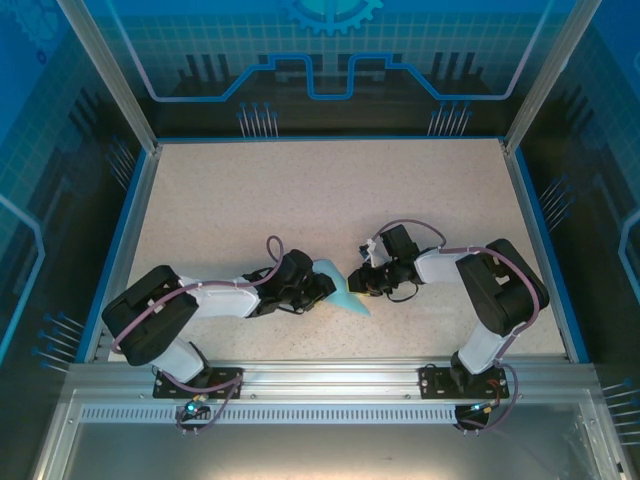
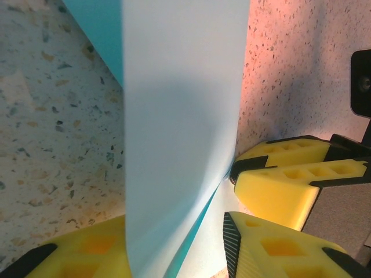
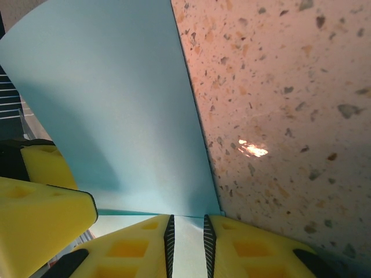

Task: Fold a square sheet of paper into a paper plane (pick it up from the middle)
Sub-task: Fold the wing for the fifth time at the center of the table.

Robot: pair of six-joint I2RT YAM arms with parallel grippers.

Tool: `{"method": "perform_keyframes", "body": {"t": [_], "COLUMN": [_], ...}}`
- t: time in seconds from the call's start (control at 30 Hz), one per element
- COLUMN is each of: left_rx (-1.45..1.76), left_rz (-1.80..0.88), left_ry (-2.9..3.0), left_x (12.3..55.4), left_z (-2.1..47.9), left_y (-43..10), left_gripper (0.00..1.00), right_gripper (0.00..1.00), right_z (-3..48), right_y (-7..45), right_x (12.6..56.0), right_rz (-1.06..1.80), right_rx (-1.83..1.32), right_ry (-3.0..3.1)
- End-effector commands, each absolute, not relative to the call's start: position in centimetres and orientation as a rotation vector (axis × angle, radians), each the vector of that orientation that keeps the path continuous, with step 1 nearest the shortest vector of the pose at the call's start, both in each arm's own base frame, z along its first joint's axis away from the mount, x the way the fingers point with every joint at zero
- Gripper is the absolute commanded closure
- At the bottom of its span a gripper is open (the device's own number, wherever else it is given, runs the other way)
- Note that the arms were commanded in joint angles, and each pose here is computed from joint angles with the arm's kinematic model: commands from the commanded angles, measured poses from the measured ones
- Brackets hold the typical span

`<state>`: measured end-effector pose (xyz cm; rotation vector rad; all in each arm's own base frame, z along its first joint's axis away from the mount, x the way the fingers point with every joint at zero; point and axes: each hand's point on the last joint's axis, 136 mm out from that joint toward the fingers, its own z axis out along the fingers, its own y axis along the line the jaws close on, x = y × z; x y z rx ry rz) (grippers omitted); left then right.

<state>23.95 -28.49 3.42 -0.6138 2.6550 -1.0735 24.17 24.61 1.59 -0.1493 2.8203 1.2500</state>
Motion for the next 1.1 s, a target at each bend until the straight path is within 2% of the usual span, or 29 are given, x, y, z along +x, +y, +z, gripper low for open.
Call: {"method": "perform_keyframes", "body": {"t": [0.0,0.47,0.67,1.07], "left_rx": [-0.588,-0.57,-0.568,-0.563], "left_rz": [-1.074,-1.075,-1.067,-1.074], "left_ry": [2.644,2.638,2.641,2.64], "left_x": [24.09,24.28,24.24,24.23], "left_z": [3.63,4.03,3.98,3.93], "left_y": [-28.77,-28.91,-28.79,-28.88], "left_gripper": [0.6,0.64,0.69,0.68], "right_gripper": [0.76,0.75,0.75,0.75], "right_z": [-0.83,-0.88,-0.88,-0.66], "right_y": [23.42,23.6,23.52,23.41], "right_x": [23.8,24.08,24.07,24.03], "right_rz": [1.143,1.149,1.144,1.135], "right_rx": [-0.116,-0.112,-0.109,-0.115], "right_ry": [2.871,2.868,2.865,2.862]}}
